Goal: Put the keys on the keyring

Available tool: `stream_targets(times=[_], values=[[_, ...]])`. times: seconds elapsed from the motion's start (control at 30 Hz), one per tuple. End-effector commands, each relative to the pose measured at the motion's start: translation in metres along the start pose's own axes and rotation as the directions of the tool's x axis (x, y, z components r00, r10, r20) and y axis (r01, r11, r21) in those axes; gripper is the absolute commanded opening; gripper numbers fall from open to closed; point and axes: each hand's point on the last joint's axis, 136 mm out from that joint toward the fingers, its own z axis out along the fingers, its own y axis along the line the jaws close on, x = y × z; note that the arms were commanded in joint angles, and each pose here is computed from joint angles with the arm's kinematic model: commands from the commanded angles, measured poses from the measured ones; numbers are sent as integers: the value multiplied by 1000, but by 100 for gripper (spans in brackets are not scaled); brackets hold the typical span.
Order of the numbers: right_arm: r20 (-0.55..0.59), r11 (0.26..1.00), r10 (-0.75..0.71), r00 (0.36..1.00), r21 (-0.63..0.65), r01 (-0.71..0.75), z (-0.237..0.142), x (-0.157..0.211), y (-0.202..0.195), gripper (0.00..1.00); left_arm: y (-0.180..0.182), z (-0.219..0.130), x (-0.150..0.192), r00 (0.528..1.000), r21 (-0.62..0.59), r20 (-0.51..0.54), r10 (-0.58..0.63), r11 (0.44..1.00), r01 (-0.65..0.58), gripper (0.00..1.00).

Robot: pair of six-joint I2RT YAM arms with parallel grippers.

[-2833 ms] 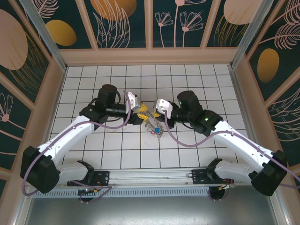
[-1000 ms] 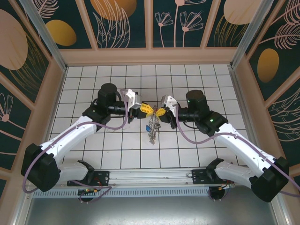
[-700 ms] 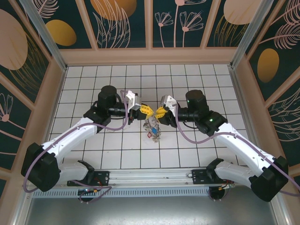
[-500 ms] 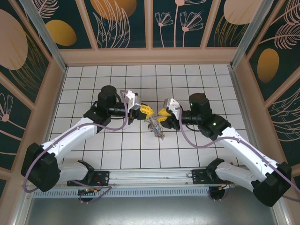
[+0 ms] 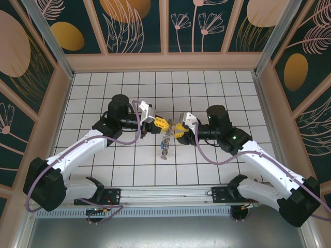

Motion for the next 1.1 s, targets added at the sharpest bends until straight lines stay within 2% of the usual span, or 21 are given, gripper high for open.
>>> stream_targets(times=[0.0,0.07,0.2,0.47,0.63,0.77,0.83,1.07], values=[[45,999,-30,999,-28,31,1,-6,3,39,-7,-5,-19,995,22,36,92,995,-93,0],[62,999,-18,998,-31,20,4,-6,5,43,-5,-5,-20,995,11,33,91,996,-91,0],[121,995,-18,992,96,6,16,-9,0,44,1,-4,-21,996,-20,32,85,996,-84,0],[175,976,8,985,212,-45,21,-11,-10,40,1,-5,-20,996,-29,37,78,997,-77,0],[171,976,-5,985,217,-32,21,-11,-9,28,1,-5,-19,996,-31,36,77,997,-76,0],[162,977,-15,987,212,-20,21,-9,-8,6,1,-4,-18,997,-26,35,74,997,-73,0],[158,976,-26,987,217,-9,19,-9,-8,1,2,-4,-18,997,-27,33,75,997,-74,0],[110,979,-54,992,201,31,9,-16,-6,0,3,-4,-8,998,-35,8,66,997,-65,0]])
